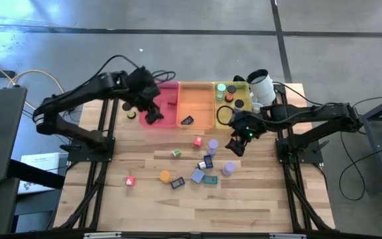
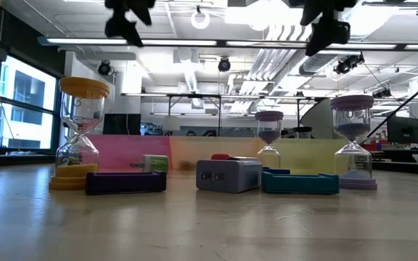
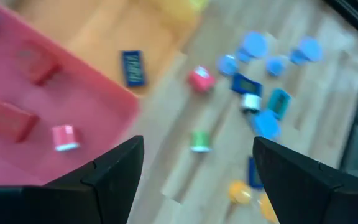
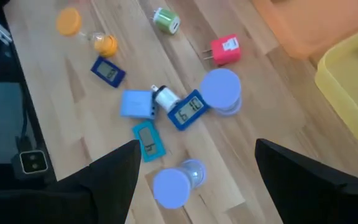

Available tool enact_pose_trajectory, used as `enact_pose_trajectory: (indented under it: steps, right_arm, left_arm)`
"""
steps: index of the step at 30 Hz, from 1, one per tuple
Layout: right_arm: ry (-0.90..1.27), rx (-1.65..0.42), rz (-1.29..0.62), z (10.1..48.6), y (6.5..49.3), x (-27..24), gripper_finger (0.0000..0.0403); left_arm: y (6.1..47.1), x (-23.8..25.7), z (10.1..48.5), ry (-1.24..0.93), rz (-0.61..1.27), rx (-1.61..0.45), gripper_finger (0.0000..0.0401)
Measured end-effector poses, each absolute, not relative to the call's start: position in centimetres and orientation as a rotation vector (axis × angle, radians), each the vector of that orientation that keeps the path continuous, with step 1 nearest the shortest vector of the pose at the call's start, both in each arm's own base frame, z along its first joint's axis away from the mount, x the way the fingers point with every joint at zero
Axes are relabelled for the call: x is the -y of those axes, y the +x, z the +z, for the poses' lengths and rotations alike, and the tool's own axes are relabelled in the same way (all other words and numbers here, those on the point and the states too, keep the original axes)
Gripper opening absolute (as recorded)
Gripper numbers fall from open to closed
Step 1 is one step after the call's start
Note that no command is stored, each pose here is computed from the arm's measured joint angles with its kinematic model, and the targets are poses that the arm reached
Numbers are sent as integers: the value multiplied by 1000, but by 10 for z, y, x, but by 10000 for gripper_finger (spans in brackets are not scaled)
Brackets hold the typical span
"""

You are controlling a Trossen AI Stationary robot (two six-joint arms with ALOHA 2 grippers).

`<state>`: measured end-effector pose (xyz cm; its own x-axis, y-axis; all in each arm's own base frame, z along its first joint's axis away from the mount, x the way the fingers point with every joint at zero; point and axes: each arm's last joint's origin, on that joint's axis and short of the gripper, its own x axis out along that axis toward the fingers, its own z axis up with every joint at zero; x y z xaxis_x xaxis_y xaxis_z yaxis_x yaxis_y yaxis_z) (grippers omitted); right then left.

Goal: Pick & Place Office items
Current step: Put the bottom violet hourglass into the yellow bin

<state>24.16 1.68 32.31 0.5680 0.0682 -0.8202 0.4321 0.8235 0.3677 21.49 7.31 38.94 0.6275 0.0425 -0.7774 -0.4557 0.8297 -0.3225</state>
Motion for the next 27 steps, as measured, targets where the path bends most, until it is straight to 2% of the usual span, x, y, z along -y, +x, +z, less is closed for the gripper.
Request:
enact_pose_trajectory:
  steps: [8, 16, 24, 27]
  right_arm:
    - [507, -938, -132, 344, 227, -44, 306]
    - [392, -1015, -52, 354, 213, -70, 306]
    - [354, -1028, -125, 349, 213, -77, 306]
    - [412, -1042, -177, 344, 218, -80, 306]
  left_arm:
    - [219, -21, 391, -510, 177, -904, 293]
    - [219, 25, 391, -492, 204, -906, 293]
    - [214, 53, 391, -482, 132, -926, 293]
    - [212, 60, 391, -460, 127, -922, 293]
